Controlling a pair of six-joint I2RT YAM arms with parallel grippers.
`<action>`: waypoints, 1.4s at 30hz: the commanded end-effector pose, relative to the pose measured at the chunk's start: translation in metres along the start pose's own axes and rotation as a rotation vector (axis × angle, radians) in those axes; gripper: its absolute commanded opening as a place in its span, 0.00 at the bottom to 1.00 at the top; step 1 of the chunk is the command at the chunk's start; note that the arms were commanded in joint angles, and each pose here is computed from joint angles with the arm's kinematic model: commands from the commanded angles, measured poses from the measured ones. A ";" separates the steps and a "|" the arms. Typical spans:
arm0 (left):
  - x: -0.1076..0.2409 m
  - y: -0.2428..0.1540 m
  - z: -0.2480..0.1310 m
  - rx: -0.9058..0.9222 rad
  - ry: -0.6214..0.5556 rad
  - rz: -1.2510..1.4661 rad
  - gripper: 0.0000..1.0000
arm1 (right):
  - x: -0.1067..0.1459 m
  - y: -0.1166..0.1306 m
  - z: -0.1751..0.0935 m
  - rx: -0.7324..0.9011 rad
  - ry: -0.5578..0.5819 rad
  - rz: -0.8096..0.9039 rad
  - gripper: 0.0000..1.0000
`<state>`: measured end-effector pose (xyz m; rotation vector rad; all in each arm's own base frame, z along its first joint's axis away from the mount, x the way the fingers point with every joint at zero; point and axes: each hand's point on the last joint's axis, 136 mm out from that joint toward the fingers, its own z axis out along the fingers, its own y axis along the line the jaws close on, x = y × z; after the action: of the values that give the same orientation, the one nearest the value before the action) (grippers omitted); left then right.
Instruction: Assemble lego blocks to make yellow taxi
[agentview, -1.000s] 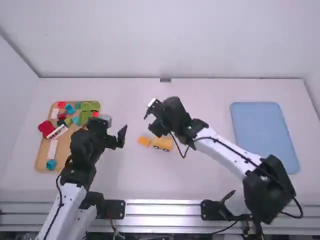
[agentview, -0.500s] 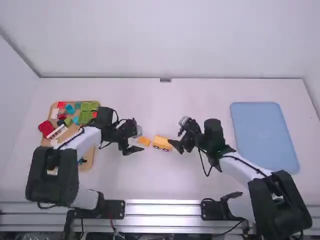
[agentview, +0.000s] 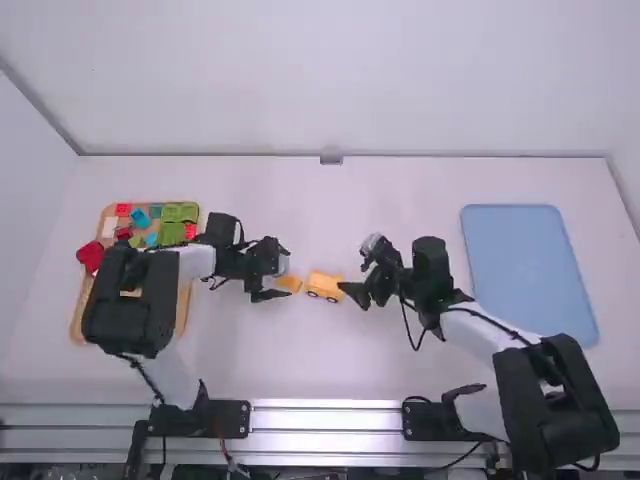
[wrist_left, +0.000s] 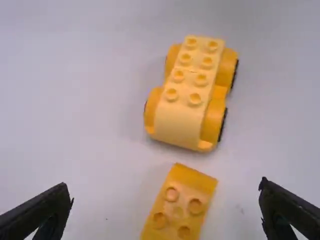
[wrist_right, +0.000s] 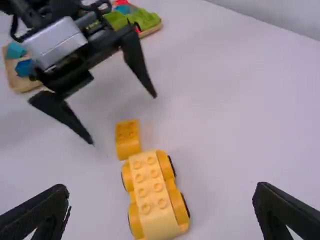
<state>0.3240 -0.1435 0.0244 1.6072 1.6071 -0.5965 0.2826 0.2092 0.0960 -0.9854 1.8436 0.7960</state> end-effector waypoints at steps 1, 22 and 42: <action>0.002 -0.003 0.007 0.028 -0.039 -0.054 0.99 | 0.012 0.015 0.005 -0.061 0.034 -0.057 0.98; 0.026 -0.016 0.010 0.083 0.001 -0.004 0.75 | 0.035 0.012 0.045 -0.166 -0.053 -0.055 0.98; 0.036 -0.036 0.017 0.079 0.003 0.004 0.59 | 0.033 0.018 0.046 -0.193 -0.062 -0.062 0.98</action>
<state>0.3058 -0.1344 -0.0157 1.6638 1.6040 -0.6239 0.2809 0.2436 0.0513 -1.1102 1.7013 0.9388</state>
